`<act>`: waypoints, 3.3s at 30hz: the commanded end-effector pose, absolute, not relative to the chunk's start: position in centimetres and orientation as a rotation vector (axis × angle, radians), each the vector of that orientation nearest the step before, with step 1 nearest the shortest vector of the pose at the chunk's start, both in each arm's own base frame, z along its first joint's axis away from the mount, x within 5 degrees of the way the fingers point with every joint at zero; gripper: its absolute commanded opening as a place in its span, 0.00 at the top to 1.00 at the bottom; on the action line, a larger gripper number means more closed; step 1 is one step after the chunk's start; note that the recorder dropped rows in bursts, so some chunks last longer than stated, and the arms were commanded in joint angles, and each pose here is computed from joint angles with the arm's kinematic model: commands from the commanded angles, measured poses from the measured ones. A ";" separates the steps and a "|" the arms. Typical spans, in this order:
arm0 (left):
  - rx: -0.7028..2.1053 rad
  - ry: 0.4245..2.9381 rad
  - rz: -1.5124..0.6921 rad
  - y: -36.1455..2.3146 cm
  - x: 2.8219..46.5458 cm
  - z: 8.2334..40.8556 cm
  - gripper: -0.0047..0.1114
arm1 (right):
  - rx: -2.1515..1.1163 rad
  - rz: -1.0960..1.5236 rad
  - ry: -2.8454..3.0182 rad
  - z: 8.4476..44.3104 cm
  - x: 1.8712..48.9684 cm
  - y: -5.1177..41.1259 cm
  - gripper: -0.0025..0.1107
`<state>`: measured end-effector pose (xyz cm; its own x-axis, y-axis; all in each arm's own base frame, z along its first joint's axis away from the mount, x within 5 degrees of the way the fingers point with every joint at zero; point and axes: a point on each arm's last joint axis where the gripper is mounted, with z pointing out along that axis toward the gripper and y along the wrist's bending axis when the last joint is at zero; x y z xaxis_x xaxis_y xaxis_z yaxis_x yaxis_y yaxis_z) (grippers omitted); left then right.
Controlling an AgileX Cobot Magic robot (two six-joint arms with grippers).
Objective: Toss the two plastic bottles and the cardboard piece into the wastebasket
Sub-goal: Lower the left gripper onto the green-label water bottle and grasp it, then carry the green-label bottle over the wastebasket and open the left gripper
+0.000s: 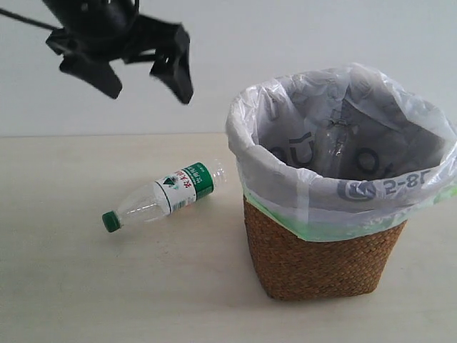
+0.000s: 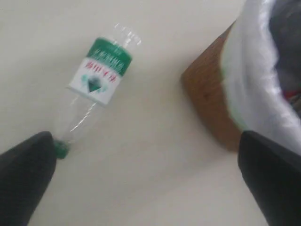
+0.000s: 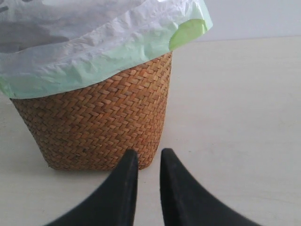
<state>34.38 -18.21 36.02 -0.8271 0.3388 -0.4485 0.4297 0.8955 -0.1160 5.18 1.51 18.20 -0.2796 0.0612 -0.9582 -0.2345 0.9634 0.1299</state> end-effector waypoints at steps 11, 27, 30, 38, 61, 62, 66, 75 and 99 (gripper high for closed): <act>0.959 2.795 0.090 -16.7 35.0 26.1 0.11 | -0.128 0.289 1.821 18.3 5.2 1.5 0.86; 1.199 2.529 0.154 -18.4 39.1 20.7 0.11 | -0.128 0.289 1.821 18.3 5.2 1.5 0.86; 1.230 2.521 0.162 -18.6 39.4 19.6 0.11 | -0.128 0.289 1.821 18.3 5.2 1.5 0.86; 1.282 2.506 0.166 -19.2 40.7 17.2 0.11 | -0.128 0.289 1.821 18.3 5.2 1.5 0.86; 1.273 2.490 0.177 -20.0 42.4 14.1 0.59 | -0.128 0.289 1.821 18.3 5.2 1.5 0.86; 1.273 2.490 0.177 -20.0 42.4 14.1 0.67 | -0.128 0.289 1.821 18.3 5.2 1.5 0.86; 1.193 2.543 0.164 -19.9 42.3 14.0 0.93 | -0.128 0.289 1.821 18.3 5.2 1.5 0.86; 0.803 2.783 -0.097 -15.4 40.4 18.2 0.93 | -0.128 0.289 1.821 18.3 5.2 1.5 0.86; -0.024 2.695 -0.158 0.0 19.7 27.2 0.93 | -0.128 0.289 1.821 18.3 5.2 1.5 0.86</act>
<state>20.22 -0.52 27.87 -0.8907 -0.0066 -0.4545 0.0512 0.9921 -0.1148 5.18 1.51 18.20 -0.2796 0.0612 -0.9582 -0.2345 0.9634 0.1299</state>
